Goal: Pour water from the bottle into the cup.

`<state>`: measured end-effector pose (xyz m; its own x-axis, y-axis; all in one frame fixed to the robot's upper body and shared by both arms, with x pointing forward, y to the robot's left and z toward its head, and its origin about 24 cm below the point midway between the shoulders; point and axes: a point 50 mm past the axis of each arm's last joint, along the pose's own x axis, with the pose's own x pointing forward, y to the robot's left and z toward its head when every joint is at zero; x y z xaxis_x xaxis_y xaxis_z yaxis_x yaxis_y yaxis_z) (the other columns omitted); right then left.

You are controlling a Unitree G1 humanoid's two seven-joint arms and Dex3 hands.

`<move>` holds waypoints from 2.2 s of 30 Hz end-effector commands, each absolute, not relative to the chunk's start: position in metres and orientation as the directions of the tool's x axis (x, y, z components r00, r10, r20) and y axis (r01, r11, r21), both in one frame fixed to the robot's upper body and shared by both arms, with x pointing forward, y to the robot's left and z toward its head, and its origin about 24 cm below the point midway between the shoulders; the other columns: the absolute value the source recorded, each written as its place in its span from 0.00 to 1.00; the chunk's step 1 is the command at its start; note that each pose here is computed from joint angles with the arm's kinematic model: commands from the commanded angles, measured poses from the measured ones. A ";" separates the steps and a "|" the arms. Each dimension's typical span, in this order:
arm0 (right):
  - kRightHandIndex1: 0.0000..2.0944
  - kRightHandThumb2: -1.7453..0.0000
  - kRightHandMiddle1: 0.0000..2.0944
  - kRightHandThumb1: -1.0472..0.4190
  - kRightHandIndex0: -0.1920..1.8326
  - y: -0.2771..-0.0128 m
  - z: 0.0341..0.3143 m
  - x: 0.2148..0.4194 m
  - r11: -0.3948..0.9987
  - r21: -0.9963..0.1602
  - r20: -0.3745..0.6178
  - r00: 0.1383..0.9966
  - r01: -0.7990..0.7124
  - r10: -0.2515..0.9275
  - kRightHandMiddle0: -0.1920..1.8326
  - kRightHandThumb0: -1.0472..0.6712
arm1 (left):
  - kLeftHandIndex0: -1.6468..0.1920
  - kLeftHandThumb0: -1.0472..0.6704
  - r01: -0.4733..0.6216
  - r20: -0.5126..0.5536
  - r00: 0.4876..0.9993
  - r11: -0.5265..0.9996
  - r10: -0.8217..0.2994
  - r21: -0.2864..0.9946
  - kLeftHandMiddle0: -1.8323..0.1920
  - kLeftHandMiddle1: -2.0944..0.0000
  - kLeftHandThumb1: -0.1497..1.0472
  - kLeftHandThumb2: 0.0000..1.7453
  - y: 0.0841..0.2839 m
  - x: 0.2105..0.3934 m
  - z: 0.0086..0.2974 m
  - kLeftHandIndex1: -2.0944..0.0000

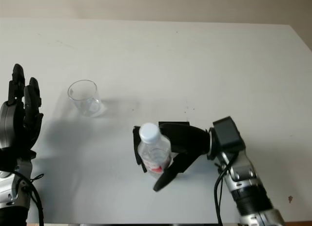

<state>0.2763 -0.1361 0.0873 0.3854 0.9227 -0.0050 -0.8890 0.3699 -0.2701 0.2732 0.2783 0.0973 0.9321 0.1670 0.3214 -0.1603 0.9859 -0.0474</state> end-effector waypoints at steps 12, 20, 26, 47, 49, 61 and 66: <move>1.00 0.87 1.00 0.00 0.35 -0.132 0.102 0.290 0.743 -0.421 0.251 0.720 -0.521 0.647 0.19 0.41 | 0.99 0.16 -0.155 0.320 0.934 0.987 0.162 -0.047 0.98 0.97 1.00 0.31 0.277 0.267 0.095 0.98; 1.00 0.82 1.00 0.00 0.35 -0.119 0.145 0.345 0.808 -0.459 0.345 0.764 -0.369 0.545 0.17 0.48 | 0.99 0.16 -0.161 0.309 0.936 0.986 0.167 -0.047 0.98 0.97 1.00 0.33 0.273 0.269 0.093 0.98; 1.00 0.84 1.00 0.00 0.77 -0.097 0.179 0.388 0.792 -0.570 0.336 0.817 -0.219 0.468 0.56 0.57 | 0.99 0.17 -0.154 0.302 0.939 0.986 0.164 -0.057 0.99 0.98 1.00 0.32 0.273 0.268 0.090 0.97; 1.00 0.90 1.00 0.00 0.55 -0.036 0.217 0.409 0.327 -0.916 0.373 0.794 0.234 0.479 0.30 0.52 | 0.97 0.15 -0.154 0.286 0.943 0.985 0.171 -0.079 0.96 0.97 1.00 0.30 0.266 0.273 0.083 0.97; 1.00 0.90 1.00 0.00 0.54 -0.033 0.217 0.408 0.287 -0.919 0.385 0.778 0.271 0.496 0.29 0.52 | 0.97 0.15 -0.156 0.286 0.942 0.984 0.173 -0.080 0.96 0.97 1.00 0.30 0.265 0.273 0.083 0.97; 1.00 0.97 0.93 0.01 0.56 -0.015 0.224 0.403 0.122 -0.893 0.420 0.702 0.434 0.575 0.21 0.43 | 0.97 0.15 -0.155 0.285 0.943 0.985 0.169 -0.072 0.97 0.98 1.00 0.31 0.263 0.274 0.081 0.98; 1.00 0.97 0.85 0.03 0.53 -0.009 0.224 0.401 0.003 -0.847 0.425 0.673 0.532 0.605 0.26 0.37 | 0.97 0.16 -0.151 0.285 0.944 0.986 0.167 -0.077 0.97 0.98 1.00 0.31 0.263 0.273 0.080 0.97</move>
